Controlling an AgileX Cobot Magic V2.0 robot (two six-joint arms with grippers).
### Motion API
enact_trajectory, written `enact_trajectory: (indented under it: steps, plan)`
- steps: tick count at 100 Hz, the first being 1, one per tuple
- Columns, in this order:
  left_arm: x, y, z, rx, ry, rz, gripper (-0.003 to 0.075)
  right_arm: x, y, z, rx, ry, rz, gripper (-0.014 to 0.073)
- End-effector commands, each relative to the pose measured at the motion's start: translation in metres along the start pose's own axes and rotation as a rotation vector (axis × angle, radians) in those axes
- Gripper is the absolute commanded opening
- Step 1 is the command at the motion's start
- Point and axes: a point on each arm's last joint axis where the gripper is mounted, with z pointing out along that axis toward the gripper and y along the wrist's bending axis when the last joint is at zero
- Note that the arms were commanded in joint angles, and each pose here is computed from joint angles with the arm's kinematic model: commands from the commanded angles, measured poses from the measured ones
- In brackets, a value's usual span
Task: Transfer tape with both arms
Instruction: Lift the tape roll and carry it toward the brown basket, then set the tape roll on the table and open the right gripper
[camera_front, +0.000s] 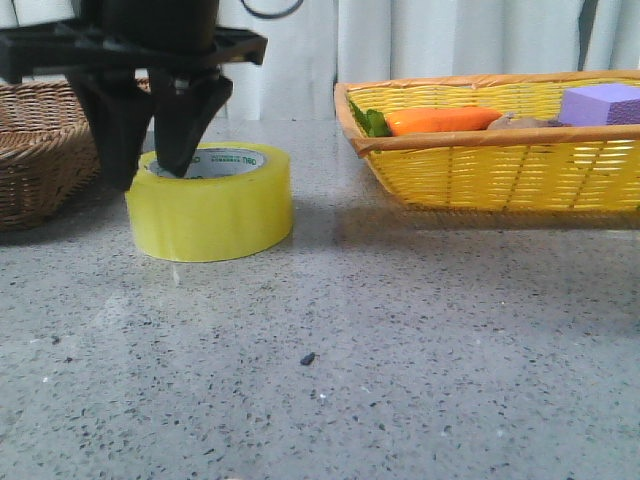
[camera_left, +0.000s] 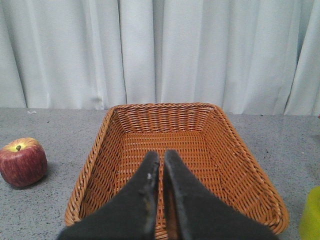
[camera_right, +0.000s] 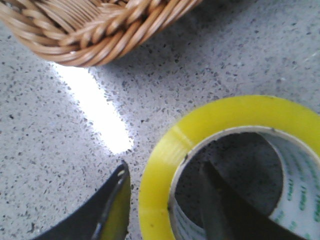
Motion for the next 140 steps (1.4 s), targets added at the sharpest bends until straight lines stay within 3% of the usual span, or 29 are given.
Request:
enact_trajectory:
  steps: [1,39,48,63,72,90,114,140]
  plan:
    - [-0.017,-0.001,0.0,0.01,-0.093,-0.021,-0.002,-0.006,0.001,-0.066,0.05,-0.157,-0.029,0.0258]
    - [-0.017,-0.013,-0.001,0.164,-0.083,-0.003,-0.0004,0.023,0.006,-0.19,0.194,-0.344,-0.052,0.0256]
    - [-0.015,-0.017,0.003,0.201,-0.063,0.004,0.0078,0.034,0.007,-0.215,0.233,-0.368,-0.049,0.0256]
    - [-0.009,-0.025,0.016,0.256,0.003,0.011,0.0293,0.05,0.009,-0.25,0.28,-0.437,-0.035,0.0254]
    - [-0.009,-0.031,0.026,0.285,0.036,0.016,0.0353,0.062,0.011,-0.269,0.303,-0.466,-0.031,0.0182]
    - [-0.02,-0.047,0.047,0.349,0.081,0.034,0.0354,0.084,0.014,-0.302,0.336,-0.515,-0.014,-0.0075]
    - [-0.023,-0.085,0.08,0.482,0.182,0.095,0.0354,0.122,0.016,-0.337,0.416,-0.589,0.05,-0.0072]
    - [-0.023,-0.137,0.116,0.602,0.309,0.152,0.0354,0.18,0.016,-0.338,0.485,-0.632,0.119,-0.0072]
